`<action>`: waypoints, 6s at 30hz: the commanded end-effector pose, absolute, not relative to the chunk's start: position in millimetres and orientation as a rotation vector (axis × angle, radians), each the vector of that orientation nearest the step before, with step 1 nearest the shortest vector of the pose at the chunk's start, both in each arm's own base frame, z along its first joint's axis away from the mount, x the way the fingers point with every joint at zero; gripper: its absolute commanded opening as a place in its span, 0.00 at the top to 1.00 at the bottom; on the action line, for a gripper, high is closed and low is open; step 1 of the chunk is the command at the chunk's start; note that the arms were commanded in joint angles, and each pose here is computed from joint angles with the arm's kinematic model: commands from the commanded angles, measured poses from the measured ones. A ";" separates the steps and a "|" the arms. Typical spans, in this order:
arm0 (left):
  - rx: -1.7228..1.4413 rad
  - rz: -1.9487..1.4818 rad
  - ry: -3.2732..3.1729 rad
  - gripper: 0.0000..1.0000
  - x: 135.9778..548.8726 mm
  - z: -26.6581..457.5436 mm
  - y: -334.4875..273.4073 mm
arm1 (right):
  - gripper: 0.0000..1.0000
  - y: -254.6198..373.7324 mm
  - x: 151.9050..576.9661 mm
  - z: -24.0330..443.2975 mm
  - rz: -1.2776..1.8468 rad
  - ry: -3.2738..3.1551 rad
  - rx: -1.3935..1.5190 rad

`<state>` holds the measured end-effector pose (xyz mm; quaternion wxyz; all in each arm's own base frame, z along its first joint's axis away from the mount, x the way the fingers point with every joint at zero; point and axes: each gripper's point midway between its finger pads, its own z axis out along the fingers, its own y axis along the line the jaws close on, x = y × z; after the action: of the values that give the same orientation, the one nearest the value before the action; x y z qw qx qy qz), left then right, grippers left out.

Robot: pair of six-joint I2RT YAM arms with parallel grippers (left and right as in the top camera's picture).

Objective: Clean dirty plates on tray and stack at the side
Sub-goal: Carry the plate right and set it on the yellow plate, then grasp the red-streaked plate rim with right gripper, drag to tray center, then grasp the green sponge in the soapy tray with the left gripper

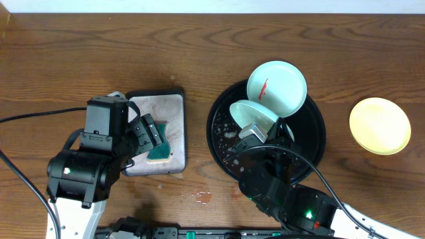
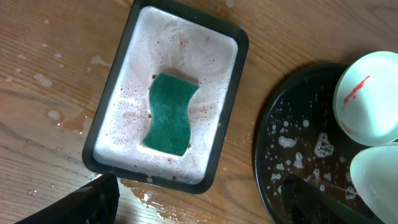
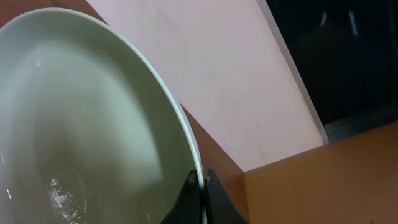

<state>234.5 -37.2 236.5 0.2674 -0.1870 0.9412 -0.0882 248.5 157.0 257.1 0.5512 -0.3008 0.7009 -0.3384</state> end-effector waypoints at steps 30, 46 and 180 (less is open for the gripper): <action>-0.497 -0.238 2.537 0.16 235.1 238.8 -36.7 | 0.99 -0.2 307.6 152.2 0.381 2.330 0.469; -0.497 -0.238 2.537 0.16 235.1 238.8 -36.7 | 0.94 -236.1 247.2 48.1 0.112 1.998 1.635; -0.515 0.121 3.073 0.50 270.3 26.5 -33.2 | 0.65 100.4 279.7 109.0 0.450 2.665 -0.240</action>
<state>288.1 -39.9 54.7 0.0480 -0.1681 0.9844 0.0193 277.1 95.4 100.9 0.2041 -0.0830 0.9632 0.1538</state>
